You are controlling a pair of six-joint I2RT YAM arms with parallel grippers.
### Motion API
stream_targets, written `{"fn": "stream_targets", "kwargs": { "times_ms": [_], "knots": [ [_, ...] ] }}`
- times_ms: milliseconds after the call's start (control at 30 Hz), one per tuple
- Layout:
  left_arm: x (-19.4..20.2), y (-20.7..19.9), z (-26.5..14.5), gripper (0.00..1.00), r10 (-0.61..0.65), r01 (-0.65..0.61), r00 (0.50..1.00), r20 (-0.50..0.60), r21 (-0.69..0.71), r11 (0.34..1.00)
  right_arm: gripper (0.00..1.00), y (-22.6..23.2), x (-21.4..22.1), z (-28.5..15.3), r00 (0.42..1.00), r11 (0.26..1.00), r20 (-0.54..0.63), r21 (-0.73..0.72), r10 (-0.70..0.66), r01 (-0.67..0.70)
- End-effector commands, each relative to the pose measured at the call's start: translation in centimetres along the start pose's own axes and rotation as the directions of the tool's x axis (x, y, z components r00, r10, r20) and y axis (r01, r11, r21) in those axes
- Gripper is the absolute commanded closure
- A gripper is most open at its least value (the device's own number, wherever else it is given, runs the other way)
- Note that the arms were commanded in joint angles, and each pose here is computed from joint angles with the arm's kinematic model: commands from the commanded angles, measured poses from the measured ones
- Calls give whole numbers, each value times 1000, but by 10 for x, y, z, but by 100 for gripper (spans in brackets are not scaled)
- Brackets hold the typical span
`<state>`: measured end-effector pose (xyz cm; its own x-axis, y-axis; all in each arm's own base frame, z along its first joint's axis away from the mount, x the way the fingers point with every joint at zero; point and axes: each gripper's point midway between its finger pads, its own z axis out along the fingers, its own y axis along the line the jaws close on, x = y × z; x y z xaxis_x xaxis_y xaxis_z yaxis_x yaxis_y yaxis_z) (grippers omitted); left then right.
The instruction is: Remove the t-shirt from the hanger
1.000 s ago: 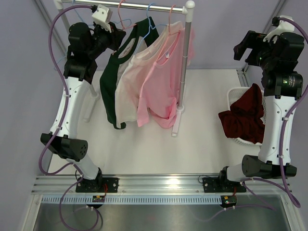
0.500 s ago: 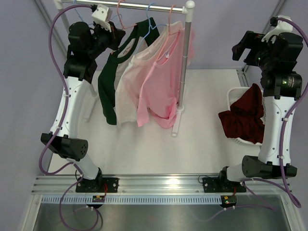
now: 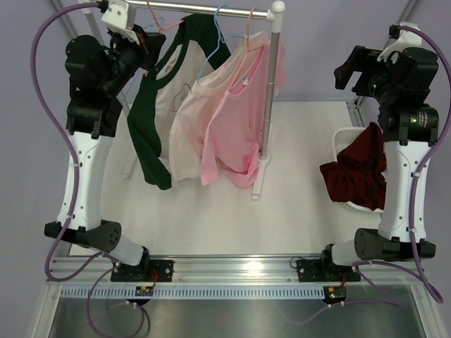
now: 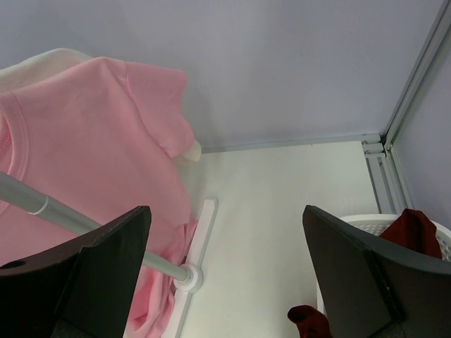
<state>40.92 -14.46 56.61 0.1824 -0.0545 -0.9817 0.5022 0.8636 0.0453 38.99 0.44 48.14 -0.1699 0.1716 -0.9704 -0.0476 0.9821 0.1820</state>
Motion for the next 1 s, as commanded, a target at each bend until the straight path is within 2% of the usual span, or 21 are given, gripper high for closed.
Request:
{"fn": "stream_targets", "kwargs": {
  "times_ms": [0, 167, 233, 433, 700, 967],
  "knots": [
    [-65, -7, -31, 100, 53, -49, 984, 169, -29, 998, 1, 12, -3, -11, 1000, 999, 11, -36, -23, 23],
    [-73, 10, -50, 100, 25, 5, 982, 188, -157, 988, 1, 22, 0, -13, 999, 997, -2, -63, -33, 33],
    [-63, 19, -55, 100, 0, 39, 985, 174, -216, 976, 1, 31, 1, -16, 999, 995, -3, -87, -45, 44],
    [-42, 32, -83, 100, -102, 159, 978, 181, -337, 928, 3, 96, 10, -39, 998, 957, -12, -285, -67, 60],
    [-13, 7, -103, 100, -211, 244, 967, 146, -270, 931, 4, 168, 29, -94, 995, 851, -2, -518, -104, 88],
    [30, -6, -141, 100, -293, 305, 952, 86, -294, 906, 5, 219, 79, -120, 981, 728, -89, -682, -174, 68]
  ]
}}
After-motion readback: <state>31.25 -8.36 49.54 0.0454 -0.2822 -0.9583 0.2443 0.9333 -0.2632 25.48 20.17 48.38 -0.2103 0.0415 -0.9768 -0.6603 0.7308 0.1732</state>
